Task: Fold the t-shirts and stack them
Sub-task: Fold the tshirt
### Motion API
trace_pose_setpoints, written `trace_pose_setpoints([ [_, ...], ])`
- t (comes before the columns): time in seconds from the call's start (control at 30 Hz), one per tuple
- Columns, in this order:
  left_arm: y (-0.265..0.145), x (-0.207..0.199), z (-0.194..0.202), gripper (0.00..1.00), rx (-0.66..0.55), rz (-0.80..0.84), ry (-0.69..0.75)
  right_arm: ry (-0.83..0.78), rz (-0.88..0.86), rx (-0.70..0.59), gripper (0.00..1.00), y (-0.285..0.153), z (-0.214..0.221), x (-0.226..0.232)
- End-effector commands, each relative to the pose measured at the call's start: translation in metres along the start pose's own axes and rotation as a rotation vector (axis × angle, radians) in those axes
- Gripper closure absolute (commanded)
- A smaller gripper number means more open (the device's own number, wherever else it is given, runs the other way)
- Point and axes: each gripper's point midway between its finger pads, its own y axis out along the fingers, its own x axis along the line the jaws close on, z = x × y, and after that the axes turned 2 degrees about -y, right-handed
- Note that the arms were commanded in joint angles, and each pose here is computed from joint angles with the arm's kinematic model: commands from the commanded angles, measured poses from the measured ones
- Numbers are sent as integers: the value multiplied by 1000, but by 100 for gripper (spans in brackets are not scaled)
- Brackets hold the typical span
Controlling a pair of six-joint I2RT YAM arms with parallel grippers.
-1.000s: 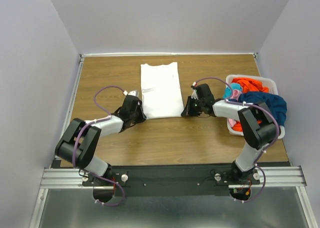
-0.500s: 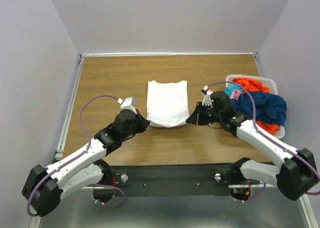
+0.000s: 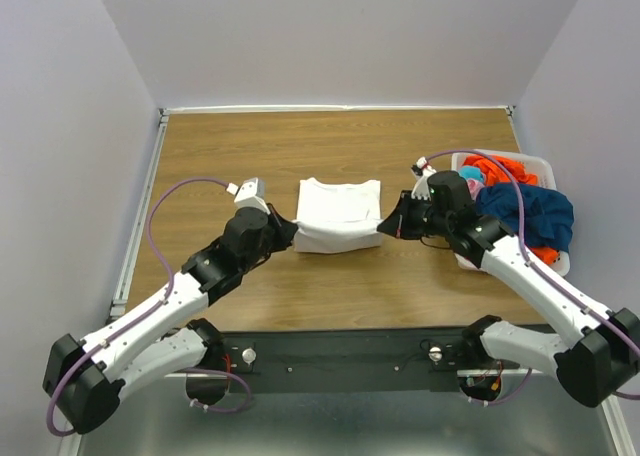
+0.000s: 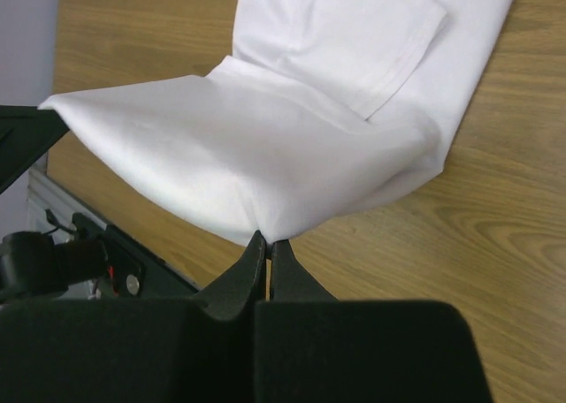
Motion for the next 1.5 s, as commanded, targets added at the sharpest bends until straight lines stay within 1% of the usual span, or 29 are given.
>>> trace_pose_setpoints([
  [0.0,12,-9,-38,100,-109,-73,39,13,104,-33,99,5,-18,-12],
  [0.13,24,-22,-59,100,-148,-57,65,9,155,-72,99,8,-37,-19],
  [0.23,34,-20,-79,100,-183,-83,90,-6,171,-76,99,13,-48,-23],
  [0.3,41,-20,-85,100,-179,-76,126,3,182,-77,99,15,-54,-29],
  [0.43,61,-16,-108,100,-191,-86,143,36,212,-78,99,20,-67,-46],
  [0.53,78,-14,-112,100,-172,-85,158,40,225,-70,99,26,-73,-54],
  [0.63,92,-21,-127,100,-190,-60,171,55,238,-52,99,38,-77,-62],
  [0.67,104,-16,-121,100,-166,-75,182,64,245,-37,99,45,-78,-67],
  [0.73,119,-10,-125,100,-154,-97,186,75,250,-29,99,51,-81,-73],
  [0.9,149,7,-128,100,-130,-156,190,103,277,-33,99,71,-95,-95],
  [0.97,165,14,-124,100,-100,-179,201,114,283,-28,99,77,-98,-100],
  [1.2,213,24,-120,100,-49,-192,227,156,301,-2,99,109,-108,-125],
  [1.33,234,33,-116,100,-18,-190,220,174,308,19,99,129,-111,-138],
  [1.4,241,40,-116,100,-4,-190,214,185,311,31,98,141,-114,-148],
  [1.47,251,45,-114,100,10,-189,213,194,305,39,93,149,-116,-154],
])
